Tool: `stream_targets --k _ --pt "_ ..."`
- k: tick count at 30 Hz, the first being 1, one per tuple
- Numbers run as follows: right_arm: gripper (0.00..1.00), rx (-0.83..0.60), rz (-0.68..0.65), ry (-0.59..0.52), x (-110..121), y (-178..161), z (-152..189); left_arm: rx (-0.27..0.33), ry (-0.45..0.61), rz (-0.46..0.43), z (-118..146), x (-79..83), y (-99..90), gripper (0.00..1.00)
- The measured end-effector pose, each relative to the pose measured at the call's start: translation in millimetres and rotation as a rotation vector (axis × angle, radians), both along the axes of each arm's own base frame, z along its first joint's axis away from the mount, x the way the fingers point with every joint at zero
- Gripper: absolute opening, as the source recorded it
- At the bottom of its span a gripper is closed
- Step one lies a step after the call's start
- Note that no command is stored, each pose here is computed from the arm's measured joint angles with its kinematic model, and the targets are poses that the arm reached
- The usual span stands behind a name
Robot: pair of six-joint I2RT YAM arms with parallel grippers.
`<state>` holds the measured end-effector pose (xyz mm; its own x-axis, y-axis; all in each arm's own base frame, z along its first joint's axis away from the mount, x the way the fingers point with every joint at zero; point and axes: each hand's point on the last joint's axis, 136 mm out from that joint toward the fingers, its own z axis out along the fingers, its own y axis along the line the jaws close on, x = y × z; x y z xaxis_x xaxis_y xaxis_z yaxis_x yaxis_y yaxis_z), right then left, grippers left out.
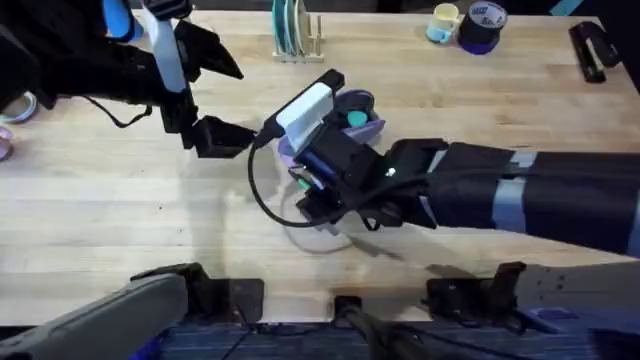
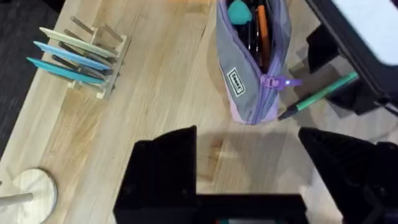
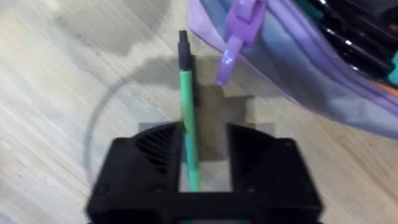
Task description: Unzip the bag, pick up the pens from the table one at a time and place them inside, then zip the bag closed.
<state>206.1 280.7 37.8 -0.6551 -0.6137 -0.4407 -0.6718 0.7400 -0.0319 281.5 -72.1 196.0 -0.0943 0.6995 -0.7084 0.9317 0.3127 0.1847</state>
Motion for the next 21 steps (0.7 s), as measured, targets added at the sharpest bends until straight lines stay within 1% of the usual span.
stream_targets --k 2,4,5,7,13,17,21 --pt "0.319 -0.003 -0.004 -0.004 1 -1 0 0.0 0.0 0.0 0 0.0 0.0 0.993" --pt "0.124 -0.012 -0.011 -0.014 3 -3 0 0.0 0.0 0.0 0 0.0 0.0 0.993" --pt "0.055 -0.015 -0.015 -0.018 4 -3 0 0.0 0.0 0.0 0 0.0 0.0 0.993" --pt "0.038 -0.017 -0.012 -0.023 4 -4 1 0.0 0.0 0.0 0 0.0 0.0 0.993" --pt "0.031 -0.028 0.004 -0.024 3 -5 1 0.0 0.0 0.0 0 0.0 0.0 0.993" --pt "0.03 -0.109 0.061 0.014 -13 -27 5 0.0 0.0 0.0 0 0.0 0.0 0.992" --pt "0.031 -0.135 0.124 0.011 -26 -45 28 0.0 0.0 0.0 0 0.0 0.0 0.993"
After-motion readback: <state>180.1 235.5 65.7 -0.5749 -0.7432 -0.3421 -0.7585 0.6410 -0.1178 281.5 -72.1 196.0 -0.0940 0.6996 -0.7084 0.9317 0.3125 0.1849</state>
